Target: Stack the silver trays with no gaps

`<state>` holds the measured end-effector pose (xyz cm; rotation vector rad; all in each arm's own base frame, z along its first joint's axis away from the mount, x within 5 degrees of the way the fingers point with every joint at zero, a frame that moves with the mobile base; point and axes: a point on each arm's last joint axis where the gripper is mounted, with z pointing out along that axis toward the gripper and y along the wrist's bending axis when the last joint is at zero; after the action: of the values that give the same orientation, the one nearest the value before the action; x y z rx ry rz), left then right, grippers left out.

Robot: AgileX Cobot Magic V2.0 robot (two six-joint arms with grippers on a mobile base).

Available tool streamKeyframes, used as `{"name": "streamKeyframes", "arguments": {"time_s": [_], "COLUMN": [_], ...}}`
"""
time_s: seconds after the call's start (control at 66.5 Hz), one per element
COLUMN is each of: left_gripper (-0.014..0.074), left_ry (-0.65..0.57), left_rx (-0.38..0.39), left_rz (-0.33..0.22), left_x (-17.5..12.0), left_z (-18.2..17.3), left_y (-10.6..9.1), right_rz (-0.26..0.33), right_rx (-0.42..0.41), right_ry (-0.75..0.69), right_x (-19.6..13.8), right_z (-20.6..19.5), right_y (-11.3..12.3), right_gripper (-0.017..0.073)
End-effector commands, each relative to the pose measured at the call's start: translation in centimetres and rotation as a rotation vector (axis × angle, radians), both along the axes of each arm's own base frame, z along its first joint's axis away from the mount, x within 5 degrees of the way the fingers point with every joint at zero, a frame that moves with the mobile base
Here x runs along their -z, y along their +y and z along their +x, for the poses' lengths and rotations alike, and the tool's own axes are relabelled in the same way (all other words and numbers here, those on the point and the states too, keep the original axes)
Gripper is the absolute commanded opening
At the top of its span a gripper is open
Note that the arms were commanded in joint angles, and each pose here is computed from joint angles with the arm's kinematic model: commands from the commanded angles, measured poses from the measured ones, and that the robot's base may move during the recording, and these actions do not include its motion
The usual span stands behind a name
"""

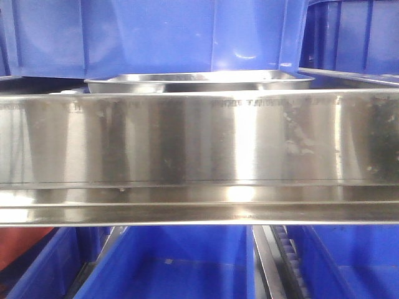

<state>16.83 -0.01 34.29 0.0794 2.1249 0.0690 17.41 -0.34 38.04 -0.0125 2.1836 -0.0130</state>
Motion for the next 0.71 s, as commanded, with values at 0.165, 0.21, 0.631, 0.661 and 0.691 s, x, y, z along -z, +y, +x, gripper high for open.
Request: {"name": "streamKeyframes", "arguments": {"time_s": [0.165, 0.21, 0.631, 0.661, 0.691], "left_gripper": [0.0004, 0.0, -0.0016, -0.0016, -0.0016], "left_ry": [-0.01, 0.017, 0.159, 0.167, 0.17], "left_rx": [0.001, -0.004, -0.023, -0.032, -0.041], "left_rz": [-0.033, -0.072, -0.17, -0.147, -0.144], "left_x": [1.2, 1.7, 1.3, 1.3, 1.1], "left_z": [3.5, 4.1, 9.1, 9.4, 9.7], "left_y": [-0.2, -0.4, -5.4, -5.8, -6.3], "right_rz": [0.02, 0.051, 0.25, 0.237, 0.221], "right_rx": [0.001, 0.0, 0.021, 0.031, 0.027], "right_ry": [-0.027, -0.002, 0.183, 0.2, 0.205], "right_x": [0.8, 1.2, 4.8, 5.0, 4.8], "right_z": [3.2, 3.8, 7.8, 8.2, 8.6], "right_y": [0.0, 0.2, 5.5, 6.0, 6.5], "right_gripper": [-0.0018, -0.0017, -0.0001, -0.0001, -0.0001]}}
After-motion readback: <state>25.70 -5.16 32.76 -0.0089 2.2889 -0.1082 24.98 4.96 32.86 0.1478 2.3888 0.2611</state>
